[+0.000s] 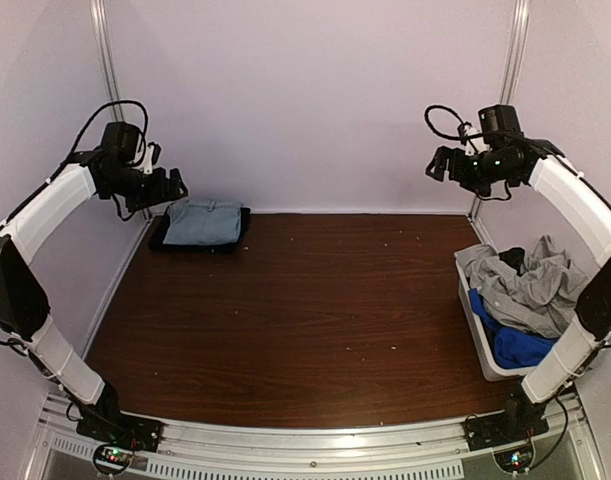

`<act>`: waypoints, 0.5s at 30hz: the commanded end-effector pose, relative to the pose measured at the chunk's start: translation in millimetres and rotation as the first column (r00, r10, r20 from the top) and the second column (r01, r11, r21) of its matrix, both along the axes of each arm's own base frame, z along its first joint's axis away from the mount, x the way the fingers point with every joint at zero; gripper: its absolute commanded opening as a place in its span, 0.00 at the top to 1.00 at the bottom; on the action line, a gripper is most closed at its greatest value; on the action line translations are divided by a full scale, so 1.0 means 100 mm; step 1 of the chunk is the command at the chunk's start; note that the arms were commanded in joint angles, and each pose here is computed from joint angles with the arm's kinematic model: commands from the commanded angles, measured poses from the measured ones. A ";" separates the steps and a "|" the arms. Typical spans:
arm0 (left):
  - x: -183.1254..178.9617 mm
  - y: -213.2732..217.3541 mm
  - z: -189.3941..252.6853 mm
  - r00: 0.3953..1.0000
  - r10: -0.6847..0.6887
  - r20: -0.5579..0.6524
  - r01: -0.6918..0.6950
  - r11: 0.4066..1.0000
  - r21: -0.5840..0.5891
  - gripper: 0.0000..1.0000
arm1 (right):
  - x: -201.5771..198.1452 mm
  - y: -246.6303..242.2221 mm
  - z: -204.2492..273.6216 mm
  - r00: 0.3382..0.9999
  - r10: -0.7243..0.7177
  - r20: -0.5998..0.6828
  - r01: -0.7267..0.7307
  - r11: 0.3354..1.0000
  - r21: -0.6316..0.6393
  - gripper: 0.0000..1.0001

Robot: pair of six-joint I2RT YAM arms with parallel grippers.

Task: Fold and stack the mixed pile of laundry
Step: Pick up the crumpled shirt from the bin.

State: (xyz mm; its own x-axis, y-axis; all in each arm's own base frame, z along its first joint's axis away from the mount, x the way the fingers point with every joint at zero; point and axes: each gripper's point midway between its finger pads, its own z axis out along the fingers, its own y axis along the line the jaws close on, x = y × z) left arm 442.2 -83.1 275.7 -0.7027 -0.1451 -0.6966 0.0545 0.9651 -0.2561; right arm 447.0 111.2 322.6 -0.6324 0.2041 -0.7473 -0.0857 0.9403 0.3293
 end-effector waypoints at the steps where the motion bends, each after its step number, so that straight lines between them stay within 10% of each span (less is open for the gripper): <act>1: -0.08 0.03 -0.05 1.000 -0.010 -0.018 0.011 0.999 0.049 0.02 | -0.58 -0.58 0.40 0.964 -0.265 0.011 0.265 0.963 -0.057 0.00; 11: -0.43 -0.16 -0.19 0.995 -0.083 -0.046 0.082 0.996 -0.033 0.02 | -2.14 -1.54 0.25 0.665 -0.735 -0.130 0.712 0.677 -0.187 0.00; 15: -0.54 -0.17 -0.24 0.994 -0.091 -0.056 0.089 0.995 -0.039 0.02 | -2.41 -1.57 0.14 0.638 -0.751 -0.168 0.739 0.659 -0.140 0.00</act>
State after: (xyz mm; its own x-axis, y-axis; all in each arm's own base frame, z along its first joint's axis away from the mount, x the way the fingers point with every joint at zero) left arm 396.3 -92.8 237.8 -0.7809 -0.1053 -0.6158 0.0826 0.9596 -0.2689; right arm 250.9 -22.4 363.3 -0.4482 0.5555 -0.7004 0.5664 0.7826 0.2583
